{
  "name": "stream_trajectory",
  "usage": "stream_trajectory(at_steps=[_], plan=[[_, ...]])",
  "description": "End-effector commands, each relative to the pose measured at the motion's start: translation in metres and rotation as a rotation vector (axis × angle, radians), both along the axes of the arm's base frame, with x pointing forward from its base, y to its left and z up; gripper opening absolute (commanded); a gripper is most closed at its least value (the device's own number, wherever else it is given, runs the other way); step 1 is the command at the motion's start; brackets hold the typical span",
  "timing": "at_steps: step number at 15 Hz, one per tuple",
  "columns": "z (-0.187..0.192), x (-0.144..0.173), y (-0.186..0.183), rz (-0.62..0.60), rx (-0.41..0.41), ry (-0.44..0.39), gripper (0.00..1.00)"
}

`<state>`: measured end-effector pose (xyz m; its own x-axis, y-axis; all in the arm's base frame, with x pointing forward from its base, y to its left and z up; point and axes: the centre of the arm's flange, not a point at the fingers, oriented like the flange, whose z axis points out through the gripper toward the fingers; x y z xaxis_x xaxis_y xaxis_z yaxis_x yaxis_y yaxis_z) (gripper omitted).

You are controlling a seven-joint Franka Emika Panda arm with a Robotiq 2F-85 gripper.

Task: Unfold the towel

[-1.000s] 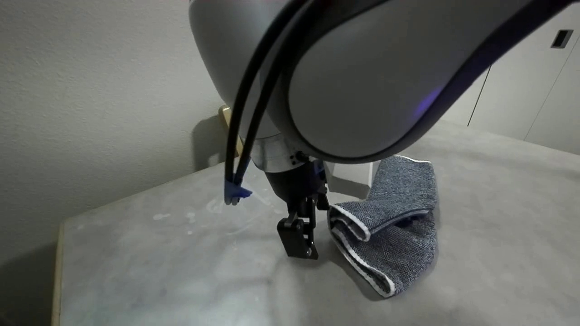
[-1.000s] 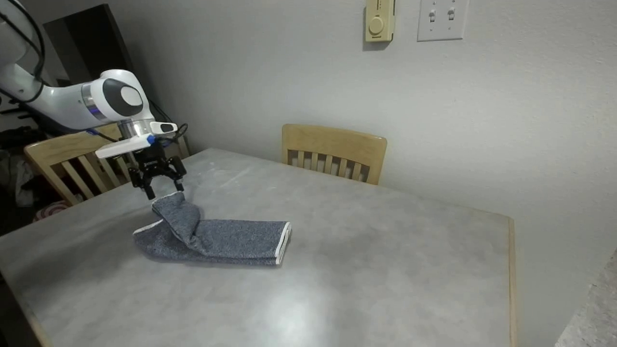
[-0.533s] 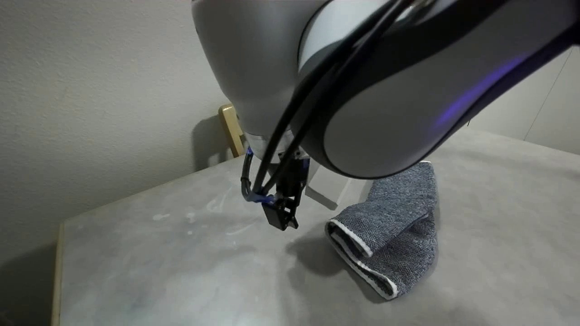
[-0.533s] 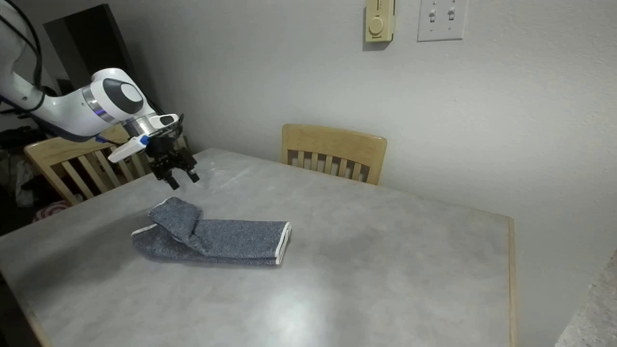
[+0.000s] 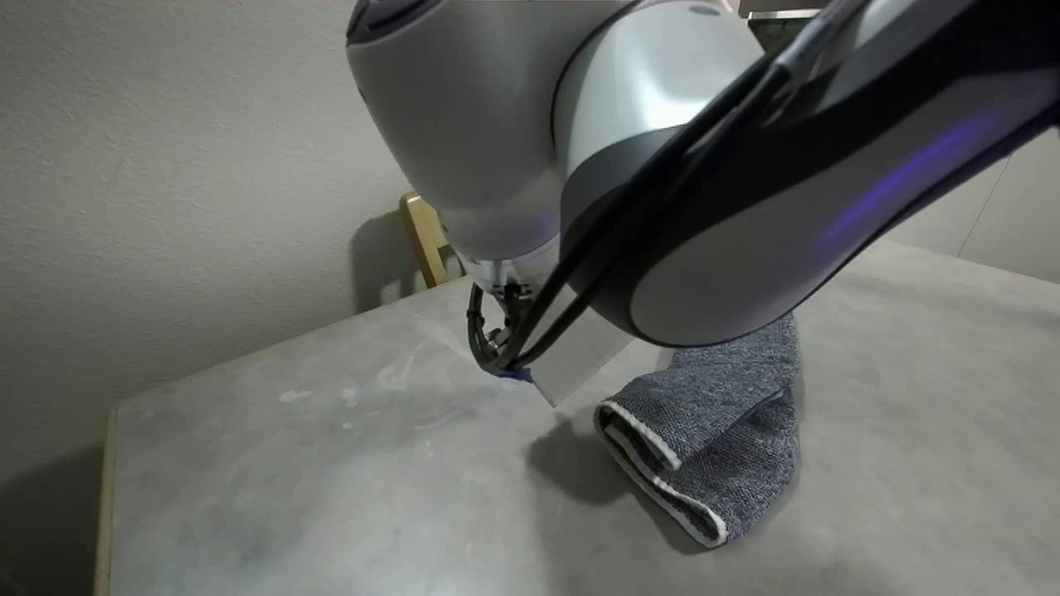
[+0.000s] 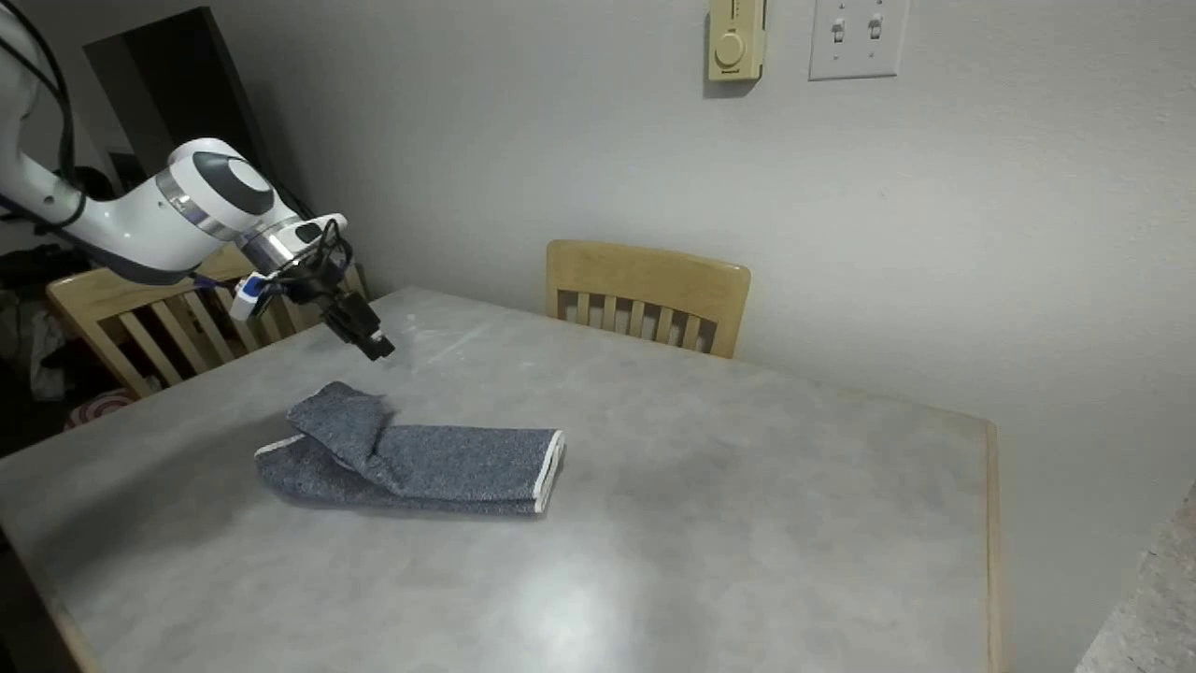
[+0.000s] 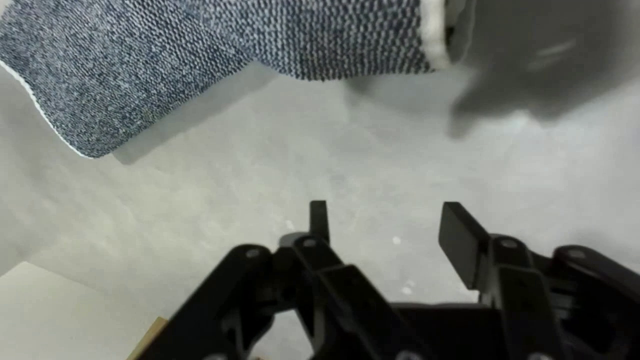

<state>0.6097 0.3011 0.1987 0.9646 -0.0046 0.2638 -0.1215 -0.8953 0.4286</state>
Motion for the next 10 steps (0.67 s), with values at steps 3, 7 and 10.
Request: stream_trajectory(at_steps=[3, 7, 10], plan=[[0.007, -0.016, -0.008, -0.148, 0.020, -0.119, 0.16], [0.042, -0.024, -0.052, -0.161, 0.085, -0.066, 0.00], [0.059, -0.033, -0.082, -0.103, 0.108, -0.027, 0.00]])
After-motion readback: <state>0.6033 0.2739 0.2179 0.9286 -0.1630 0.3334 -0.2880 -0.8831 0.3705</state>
